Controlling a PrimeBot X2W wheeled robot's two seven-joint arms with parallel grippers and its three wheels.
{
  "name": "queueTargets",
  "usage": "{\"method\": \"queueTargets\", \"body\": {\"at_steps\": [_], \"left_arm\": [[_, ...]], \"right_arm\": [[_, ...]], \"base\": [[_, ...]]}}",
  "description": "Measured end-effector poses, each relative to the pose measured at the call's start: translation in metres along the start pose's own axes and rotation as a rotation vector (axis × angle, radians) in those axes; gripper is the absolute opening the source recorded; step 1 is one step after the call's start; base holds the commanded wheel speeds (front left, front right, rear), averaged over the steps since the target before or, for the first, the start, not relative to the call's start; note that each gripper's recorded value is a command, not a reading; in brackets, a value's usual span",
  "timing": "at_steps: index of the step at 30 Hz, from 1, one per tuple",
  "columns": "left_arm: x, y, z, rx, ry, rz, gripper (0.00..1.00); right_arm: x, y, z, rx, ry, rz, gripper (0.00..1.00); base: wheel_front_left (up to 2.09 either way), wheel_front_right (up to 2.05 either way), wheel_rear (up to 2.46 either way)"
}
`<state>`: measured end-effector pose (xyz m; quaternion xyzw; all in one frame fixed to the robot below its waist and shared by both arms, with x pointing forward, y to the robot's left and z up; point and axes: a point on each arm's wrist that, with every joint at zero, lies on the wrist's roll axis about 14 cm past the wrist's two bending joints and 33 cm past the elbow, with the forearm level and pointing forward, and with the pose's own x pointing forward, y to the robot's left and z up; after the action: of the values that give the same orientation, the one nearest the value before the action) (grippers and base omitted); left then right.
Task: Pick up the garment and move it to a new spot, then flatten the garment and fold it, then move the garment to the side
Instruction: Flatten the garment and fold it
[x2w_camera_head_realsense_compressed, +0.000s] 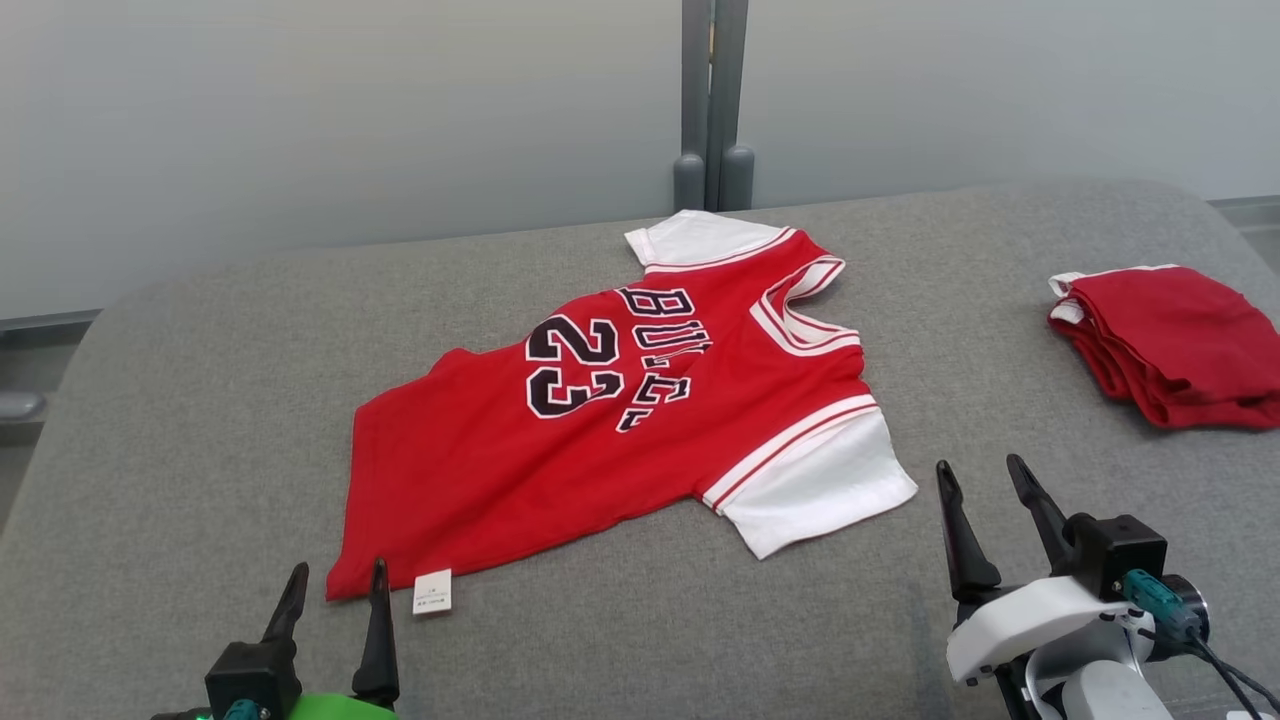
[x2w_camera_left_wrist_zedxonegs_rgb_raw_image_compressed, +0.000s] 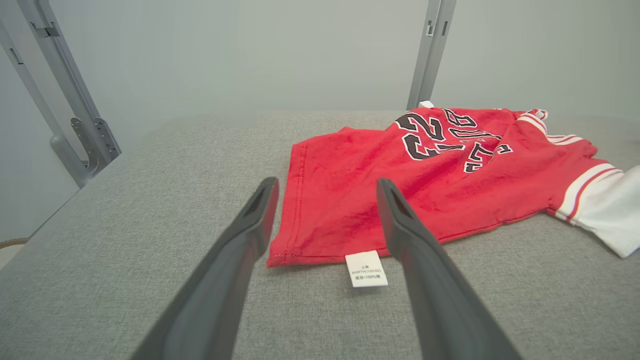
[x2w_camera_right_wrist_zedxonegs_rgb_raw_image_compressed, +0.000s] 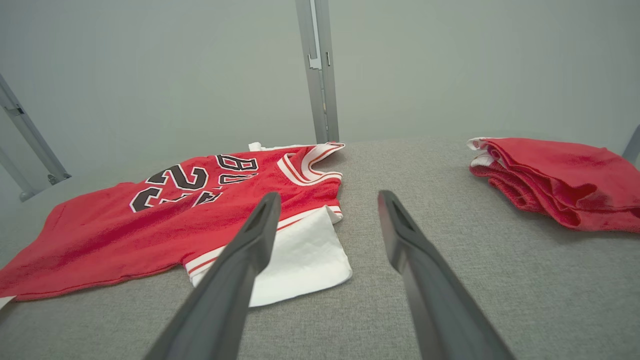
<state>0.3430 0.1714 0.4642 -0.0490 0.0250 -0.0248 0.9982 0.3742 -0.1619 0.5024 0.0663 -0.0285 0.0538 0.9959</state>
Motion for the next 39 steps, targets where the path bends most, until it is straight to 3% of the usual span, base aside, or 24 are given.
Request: {"method": "queueTargets", "body": {"at_steps": [7,18,29,39], "left_arm": [[-0.002,-0.004,0.007,0.004,-0.022,-0.012,1.00],[-0.005,-0.004,-0.001,0.002,0.000,-0.011,1.00],[0.036,-0.006,-0.010,-0.043,0.039,-0.009,1.00],[0.054,0.027,-0.070,-0.089,0.218,0.131,1.00]], "right_arm": [[-0.001,0.018,0.018,-0.001,-0.058,0.055,1.00],[0.000,0.026,0.014,-0.008,-0.047,0.080,1.00],[0.031,0.014,-0.014,-0.049,0.035,0.061,1.00],[0.050,-0.001,-0.067,-0.040,0.171,0.029,1.00]], "base": [[0.00,0.00,0.00],[0.00,0.00,0.00],[0.00,0.00,0.00],[0.00,0.00,0.00]]}}
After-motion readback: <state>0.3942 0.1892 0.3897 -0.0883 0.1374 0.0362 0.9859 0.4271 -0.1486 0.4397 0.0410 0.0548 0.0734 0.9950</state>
